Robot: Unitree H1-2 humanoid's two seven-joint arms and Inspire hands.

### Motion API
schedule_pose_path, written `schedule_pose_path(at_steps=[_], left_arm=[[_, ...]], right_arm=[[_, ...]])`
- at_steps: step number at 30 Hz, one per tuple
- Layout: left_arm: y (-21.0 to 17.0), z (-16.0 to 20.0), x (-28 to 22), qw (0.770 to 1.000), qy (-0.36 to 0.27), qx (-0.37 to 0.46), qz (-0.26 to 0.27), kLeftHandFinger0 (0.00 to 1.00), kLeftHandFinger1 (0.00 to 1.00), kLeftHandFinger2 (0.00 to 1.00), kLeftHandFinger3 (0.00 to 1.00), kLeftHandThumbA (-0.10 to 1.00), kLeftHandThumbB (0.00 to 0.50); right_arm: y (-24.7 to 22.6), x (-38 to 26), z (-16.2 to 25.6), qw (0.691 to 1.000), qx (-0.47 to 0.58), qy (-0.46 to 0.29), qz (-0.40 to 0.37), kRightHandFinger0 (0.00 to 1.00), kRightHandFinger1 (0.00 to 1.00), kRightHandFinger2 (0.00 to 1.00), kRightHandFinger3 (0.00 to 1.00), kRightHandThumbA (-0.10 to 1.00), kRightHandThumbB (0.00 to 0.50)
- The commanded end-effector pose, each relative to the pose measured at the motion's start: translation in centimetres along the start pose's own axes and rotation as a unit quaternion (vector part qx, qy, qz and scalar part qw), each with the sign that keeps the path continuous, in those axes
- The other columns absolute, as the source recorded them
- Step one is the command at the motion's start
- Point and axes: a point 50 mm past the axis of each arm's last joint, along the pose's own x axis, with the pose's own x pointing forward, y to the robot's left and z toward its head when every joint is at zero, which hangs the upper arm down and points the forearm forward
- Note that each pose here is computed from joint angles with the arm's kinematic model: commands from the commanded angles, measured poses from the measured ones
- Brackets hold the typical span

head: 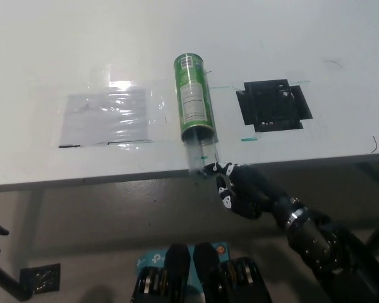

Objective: The robot uses its right hand finger to pull out the chips tray kept inside a container in the middle of the desk

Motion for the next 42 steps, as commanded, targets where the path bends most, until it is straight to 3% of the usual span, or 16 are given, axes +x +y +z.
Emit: schedule_pose_path(at_steps=[1, 8, 15, 19, 23, 28, 30, 32, 33, 42], left_arm=[[1.0, 1.7, -0.1, 1.000, -0.026, 0.018, 0.003, 0.29, 0.32, 0.45, 0.69, -0.10, 0.000], [1.0, 1.5, 0.0, 1.000, -0.028, 0.014, 0.000, 0.26, 0.29, 0.41, 0.67, -0.10, 0.000], [0.9, 1.2, -0.2, 1.000, -0.020, 0.014, 0.004, 0.27, 0.31, 0.44, 0.70, -0.10, 0.000], [0.8, 1.1, -0.2, 1.000, -0.021, 0.016, 0.003, 0.26, 0.31, 0.43, 0.69, -0.10, 0.000], [0.8, 1.1, -0.3, 1.000, -0.021, 0.018, 0.003, 0.26, 0.31, 0.43, 0.68, -0.10, 0.000], [0.7, 1.0, -0.4, 1.000, -0.019, 0.015, 0.004, 0.25, 0.30, 0.42, 0.68, -0.10, 0.000], [0.8, 1.0, -0.4, 1.000, -0.019, 0.014, 0.003, 0.24, 0.30, 0.42, 0.69, -0.10, 0.000], [0.7, 1.1, -0.4, 1.000, -0.017, 0.022, 0.004, 0.26, 0.31, 0.43, 0.70, -0.10, 0.000], [0.7, 1.0, -0.5, 1.000, -0.015, 0.024, 0.003, 0.26, 0.31, 0.43, 0.70, -0.10, 0.000], [0.5, 0.4, -0.8, 1.000, -0.010, 0.016, 0.000, 0.26, 0.31, 0.43, 0.67, -0.10, 0.000]], right_arm=[[0.6, -1.0, -0.3, 0.999, 0.017, 0.020, 0.022, 0.00, 0.00, 0.73, 0.80, -0.10, 0.207], [1.1, -2.0, 0.1, 0.999, 0.034, 0.021, 0.021, 0.00, 0.00, 0.74, 0.78, -0.10, 0.200], [0.9, -3.4, 0.9, 0.998, 0.050, 0.024, 0.016, 0.00, 0.00, 0.73, 0.80, -0.10, 0.183], [0.9, -4.0, 0.8, 0.998, 0.058, 0.017, 0.003, 0.00, 0.00, 0.71, 0.77, -0.10, 0.213], [0.9, -4.4, 0.9, 0.998, 0.066, 0.021, 0.003, 0.00, 0.00, 0.71, 0.76, -0.10, 0.199], [0.9, -4.9, 1.1, 0.997, 0.074, 0.023, 0.003, 0.00, 0.06, 0.71, 0.76, -0.10, 0.199], [0.9, -4.9, 1.2, 0.996, 0.082, 0.022, -0.001, 0.00, 0.07, 0.80, 0.85, -0.10, 0.199], [0.8, -4.7, 1.5, 0.997, 0.077, 0.022, -0.005, 0.00, 0.06, 1.00, 1.00, -0.10, 0.209], [0.8, -4.7, 1.7, 0.997, 0.075, 0.020, -0.008, 0.01, 0.10, 1.00, 1.00, -0.10, 0.210], [-1.3, -4.1, 3.2, 0.993, 0.104, -0.021, -0.057, 0.00, 0.03, 1.00, 1.00, -0.10, 0.216]])
